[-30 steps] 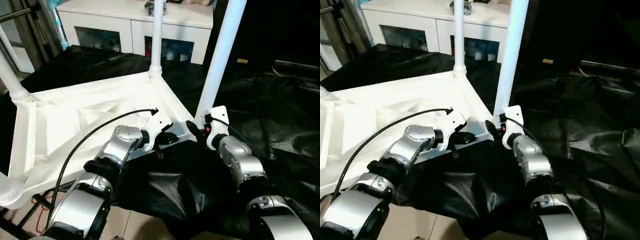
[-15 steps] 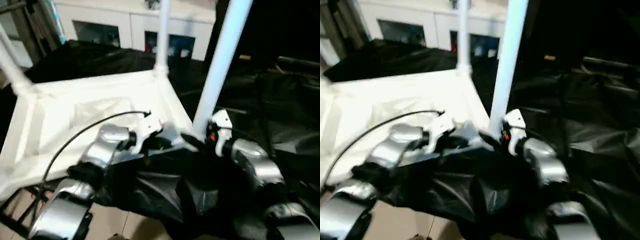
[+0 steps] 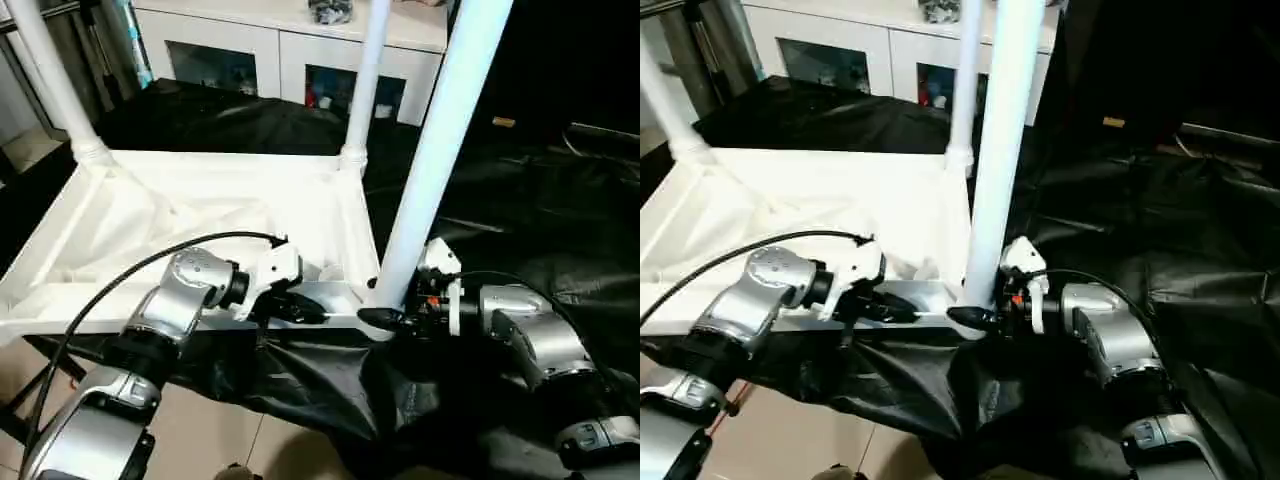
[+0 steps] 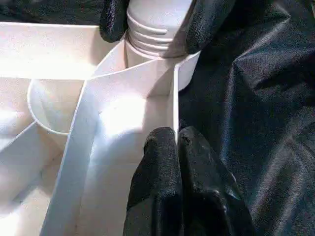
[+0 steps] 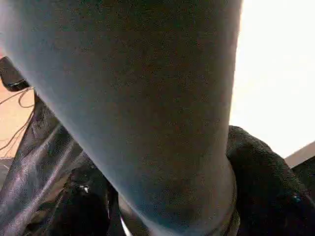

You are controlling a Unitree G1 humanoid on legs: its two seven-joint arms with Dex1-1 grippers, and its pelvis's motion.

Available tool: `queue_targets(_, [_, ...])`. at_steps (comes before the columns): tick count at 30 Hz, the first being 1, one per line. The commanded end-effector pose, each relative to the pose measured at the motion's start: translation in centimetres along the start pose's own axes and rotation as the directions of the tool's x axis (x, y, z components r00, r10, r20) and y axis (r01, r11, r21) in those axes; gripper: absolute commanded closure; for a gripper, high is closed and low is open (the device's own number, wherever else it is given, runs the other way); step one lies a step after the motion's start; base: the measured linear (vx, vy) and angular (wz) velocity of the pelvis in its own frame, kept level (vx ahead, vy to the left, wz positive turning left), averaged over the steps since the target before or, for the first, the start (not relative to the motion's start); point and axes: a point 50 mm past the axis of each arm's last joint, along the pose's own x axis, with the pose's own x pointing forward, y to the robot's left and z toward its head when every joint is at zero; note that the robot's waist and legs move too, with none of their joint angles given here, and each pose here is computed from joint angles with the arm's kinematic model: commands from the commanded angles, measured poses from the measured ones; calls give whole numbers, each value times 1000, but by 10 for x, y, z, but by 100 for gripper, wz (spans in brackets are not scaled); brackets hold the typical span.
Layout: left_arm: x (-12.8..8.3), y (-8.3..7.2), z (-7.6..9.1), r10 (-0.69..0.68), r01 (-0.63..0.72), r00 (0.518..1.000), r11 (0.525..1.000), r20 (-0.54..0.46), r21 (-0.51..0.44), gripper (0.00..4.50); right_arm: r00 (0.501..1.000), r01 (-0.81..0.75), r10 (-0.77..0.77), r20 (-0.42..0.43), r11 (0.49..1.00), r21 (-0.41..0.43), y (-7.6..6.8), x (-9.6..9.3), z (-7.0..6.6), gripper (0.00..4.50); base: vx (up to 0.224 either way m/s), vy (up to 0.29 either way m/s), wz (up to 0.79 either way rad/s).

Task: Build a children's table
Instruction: Rotate leg to tighten

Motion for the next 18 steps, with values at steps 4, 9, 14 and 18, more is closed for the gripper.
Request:
queue_targets(4, [8,5,17,64,-66,996,997,62,30,450,997,-76,76,-9,997,25,13,19,-5,178,0,0,0])
queue_targets(9, [17,16,22,214,-212,974,977,78,-36,450,980,198,-199,6,978,66,-3,28,-10,179,0,0,0])
queue_targets(14, [32,30,32,385,-377,919,921,81,-93,450,872,483,-490,-18,853,198,-21,41,-16,181,0,0,0])
queue_targets(18, [45,32,38,427,-414,901,900,80,-135,450,811,575,-584,-27,788,221,-21,61,-11,181,0,0,0])
